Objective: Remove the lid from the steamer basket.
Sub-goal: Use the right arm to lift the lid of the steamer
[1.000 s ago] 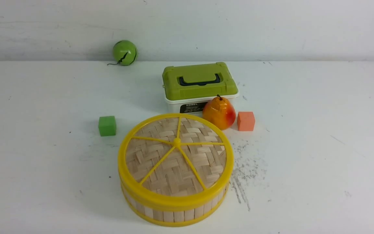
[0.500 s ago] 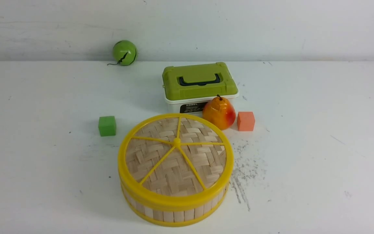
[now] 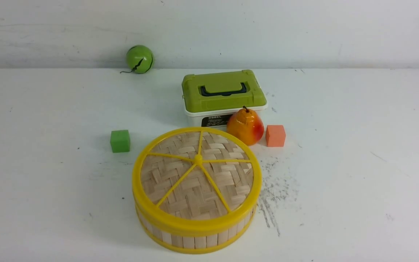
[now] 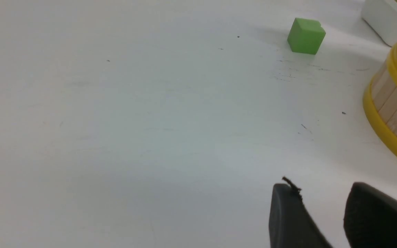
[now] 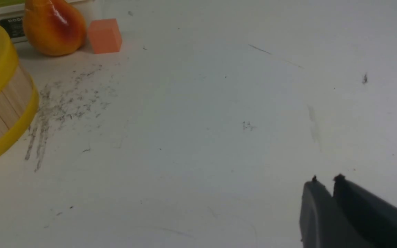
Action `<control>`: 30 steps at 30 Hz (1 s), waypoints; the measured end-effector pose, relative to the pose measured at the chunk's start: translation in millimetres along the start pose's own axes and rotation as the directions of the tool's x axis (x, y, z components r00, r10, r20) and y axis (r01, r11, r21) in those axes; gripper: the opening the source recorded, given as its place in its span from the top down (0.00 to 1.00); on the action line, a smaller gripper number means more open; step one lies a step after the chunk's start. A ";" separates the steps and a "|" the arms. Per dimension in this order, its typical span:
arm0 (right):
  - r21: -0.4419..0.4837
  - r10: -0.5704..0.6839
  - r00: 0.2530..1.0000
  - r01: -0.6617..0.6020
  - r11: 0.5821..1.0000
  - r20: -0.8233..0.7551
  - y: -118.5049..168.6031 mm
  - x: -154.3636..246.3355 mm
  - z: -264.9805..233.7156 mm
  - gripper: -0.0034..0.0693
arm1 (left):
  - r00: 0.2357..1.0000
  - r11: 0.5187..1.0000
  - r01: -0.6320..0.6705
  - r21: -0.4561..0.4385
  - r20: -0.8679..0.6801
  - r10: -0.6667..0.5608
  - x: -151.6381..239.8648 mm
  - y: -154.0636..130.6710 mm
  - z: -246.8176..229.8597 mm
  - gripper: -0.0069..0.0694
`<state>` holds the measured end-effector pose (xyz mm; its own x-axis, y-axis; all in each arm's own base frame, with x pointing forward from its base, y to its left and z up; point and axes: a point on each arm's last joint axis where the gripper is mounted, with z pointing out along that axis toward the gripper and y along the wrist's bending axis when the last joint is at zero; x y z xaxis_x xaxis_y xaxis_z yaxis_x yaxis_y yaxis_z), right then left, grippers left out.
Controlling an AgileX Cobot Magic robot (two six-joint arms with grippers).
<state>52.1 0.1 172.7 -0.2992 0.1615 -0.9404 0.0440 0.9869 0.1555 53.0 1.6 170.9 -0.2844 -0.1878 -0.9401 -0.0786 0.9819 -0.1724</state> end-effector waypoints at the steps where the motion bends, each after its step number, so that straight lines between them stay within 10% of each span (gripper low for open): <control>1: 0.000 0.000 1.000 0.000 1.000 0.000 0.0 0.0 0.0 0.86 | 1.000 1.000 0.000 0.000 0.000 0.000 0.0 0.0 0.0 0.60; 7: -0.014 0.050 0.999 -0.050 0.999 -0.003 1.3 0.2 0.0 0.85 | 1.000 1.000 0.001 0.000 0.000 -0.001 0.0 0.0 0.0 0.60; 9: -0.077 0.308 0.951 -0.309 0.948 -0.033 7.6 0.7 -0.3 0.84 | 1.000 1.000 0.003 0.001 0.000 -0.003 0.0 -0.1 0.0 0.60; 12: -0.136 0.682 0.718 -0.696 0.705 -0.143 17.9 1.0 -1.7 0.84 | 1.000 1.000 0.005 0.002 0.000 -0.005 0.0 -0.2 0.0 0.60; 16: -0.143 0.864 0.441 -0.897 0.418 -0.243 25.3 -0.2 -2.8 0.84 | 1.000 1.000 0.005 0.002 -0.001 -0.005 0.1 -0.1 0.0 0.60; 24: -0.169 0.796 0.568 -0.822 0.543 -0.207 24.0 -0.2 -2.4 0.83 | 1.000 1.000 0.006 0.002 -0.001 -0.006 0.1 -0.2 0.0 0.60; 30: -0.263 0.557 0.815 -0.579 0.772 -0.159 30.3 -17.0 -12.6 0.82 | 1.000 1.000 0.007 0.003 -0.002 -0.007 0.1 -0.2 0.0 0.60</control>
<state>46.5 27.2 197.3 -0.3710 0.6809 -0.6315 -0.0432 0.6666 0.7441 52.9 1.3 170.8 -0.2852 -0.1951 -0.9384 -0.0782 0.9805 -0.1801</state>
